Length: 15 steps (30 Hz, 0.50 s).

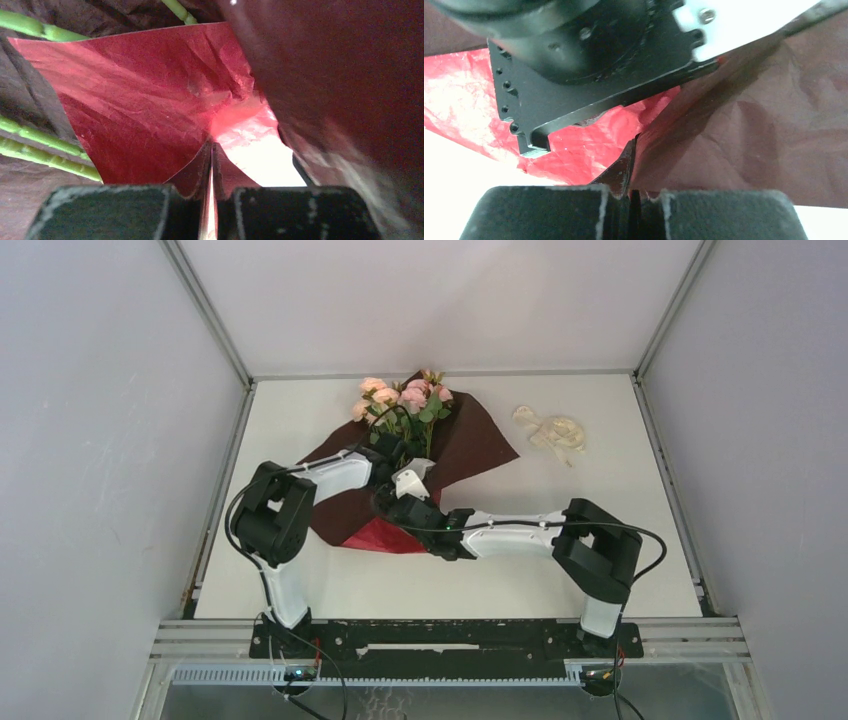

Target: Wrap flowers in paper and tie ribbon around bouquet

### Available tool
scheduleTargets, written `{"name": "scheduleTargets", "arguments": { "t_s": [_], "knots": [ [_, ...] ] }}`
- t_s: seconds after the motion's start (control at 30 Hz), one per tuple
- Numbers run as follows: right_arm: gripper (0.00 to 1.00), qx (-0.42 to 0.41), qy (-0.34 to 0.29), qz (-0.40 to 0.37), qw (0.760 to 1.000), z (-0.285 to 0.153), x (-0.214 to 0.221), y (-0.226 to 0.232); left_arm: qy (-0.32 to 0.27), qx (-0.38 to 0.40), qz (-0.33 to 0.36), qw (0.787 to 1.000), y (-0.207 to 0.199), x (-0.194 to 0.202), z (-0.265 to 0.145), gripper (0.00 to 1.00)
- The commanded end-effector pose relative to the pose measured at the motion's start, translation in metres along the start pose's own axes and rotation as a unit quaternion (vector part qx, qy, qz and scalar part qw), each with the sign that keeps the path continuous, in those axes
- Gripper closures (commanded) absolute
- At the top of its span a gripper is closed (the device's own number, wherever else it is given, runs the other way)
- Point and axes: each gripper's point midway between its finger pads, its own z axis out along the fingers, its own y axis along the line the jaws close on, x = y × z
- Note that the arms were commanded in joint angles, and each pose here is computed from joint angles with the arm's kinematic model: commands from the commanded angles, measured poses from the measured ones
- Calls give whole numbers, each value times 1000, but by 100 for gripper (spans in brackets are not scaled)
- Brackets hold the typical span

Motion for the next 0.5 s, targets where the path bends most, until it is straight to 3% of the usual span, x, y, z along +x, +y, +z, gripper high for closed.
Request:
{"name": "scheduleTargets", "arguments": {
  "t_s": [0.0,0.23,0.47],
  "knots": [
    [95,-54,-26,-31,998,6,-18,27,0,17,-22,1000,7,-1,6,91],
    [95,-75,-14,-36,996,29,-2,42,-46,88,-46,994,-7,-16,-14,72],
    [95,-73,20,-55,996,40,23,45,-89,98,-72,989,3,-30,-42,46]
  ]
}}
